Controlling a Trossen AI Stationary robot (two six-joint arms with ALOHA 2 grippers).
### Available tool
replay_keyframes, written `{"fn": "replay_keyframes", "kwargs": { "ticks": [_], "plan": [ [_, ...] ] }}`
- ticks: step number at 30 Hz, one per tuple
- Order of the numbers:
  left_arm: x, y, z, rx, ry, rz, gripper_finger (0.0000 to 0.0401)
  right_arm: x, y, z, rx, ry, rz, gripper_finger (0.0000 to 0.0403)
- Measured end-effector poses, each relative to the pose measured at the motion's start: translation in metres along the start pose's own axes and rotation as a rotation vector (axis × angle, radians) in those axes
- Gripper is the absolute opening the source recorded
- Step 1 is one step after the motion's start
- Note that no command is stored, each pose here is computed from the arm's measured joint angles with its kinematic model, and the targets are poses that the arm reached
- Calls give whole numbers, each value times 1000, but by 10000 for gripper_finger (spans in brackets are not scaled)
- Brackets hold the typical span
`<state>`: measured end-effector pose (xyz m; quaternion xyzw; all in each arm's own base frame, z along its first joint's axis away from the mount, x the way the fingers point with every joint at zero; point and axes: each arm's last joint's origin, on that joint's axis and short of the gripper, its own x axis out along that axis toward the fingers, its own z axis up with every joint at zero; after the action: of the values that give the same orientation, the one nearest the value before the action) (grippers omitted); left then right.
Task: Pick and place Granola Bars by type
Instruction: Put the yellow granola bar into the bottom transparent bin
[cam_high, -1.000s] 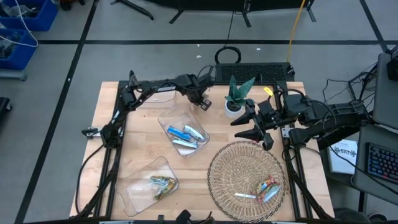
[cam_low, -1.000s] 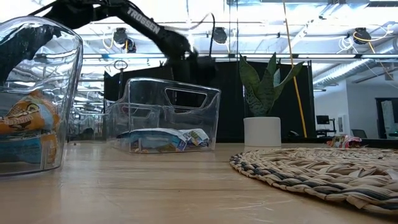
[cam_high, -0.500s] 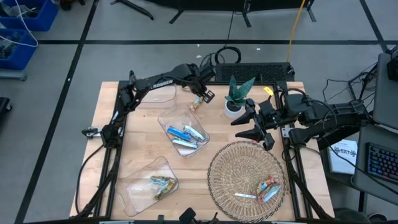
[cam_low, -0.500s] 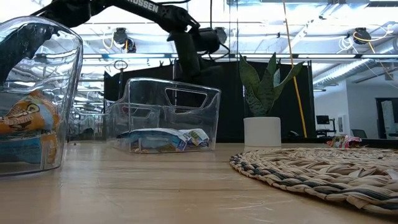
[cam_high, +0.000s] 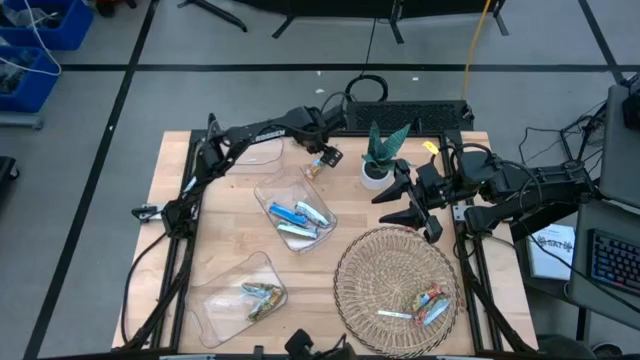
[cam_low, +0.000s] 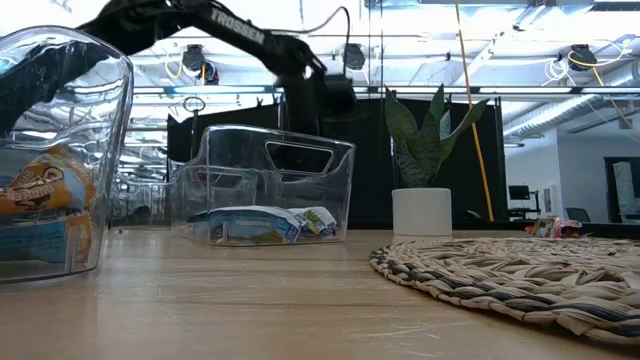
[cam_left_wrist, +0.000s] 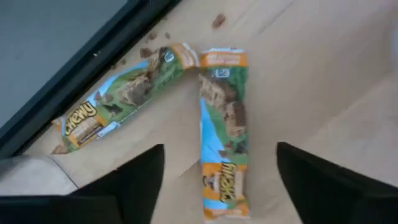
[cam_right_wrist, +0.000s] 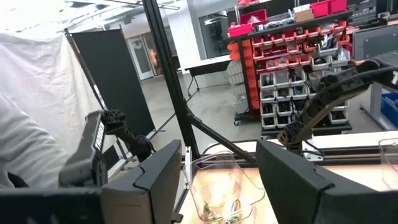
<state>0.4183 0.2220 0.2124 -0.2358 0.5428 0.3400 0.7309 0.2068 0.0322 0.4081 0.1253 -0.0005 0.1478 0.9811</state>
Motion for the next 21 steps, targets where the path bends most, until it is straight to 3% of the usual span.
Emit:
{"fn": "replay_keyframes", "kwargs": {
  "ticks": [4, 9, 17, 21],
  "plan": [
    [13, -2, -1, 4, 5, 35, 348, 0, 0, 0, 21, 2, -1, 199],
    [36, -7, -3, 16, 38, 37, 352, 0, 0, -1, 33, 6, -2, 199],
    [64, -13, -7, 41, 108, -37, 328, 0, 0, -1, 48, 6, -1, 199],
    [64, -10, -8, 30, 126, -30, 268, 0, 0, 0, 48, 4, -1, 199]
  ]
}}
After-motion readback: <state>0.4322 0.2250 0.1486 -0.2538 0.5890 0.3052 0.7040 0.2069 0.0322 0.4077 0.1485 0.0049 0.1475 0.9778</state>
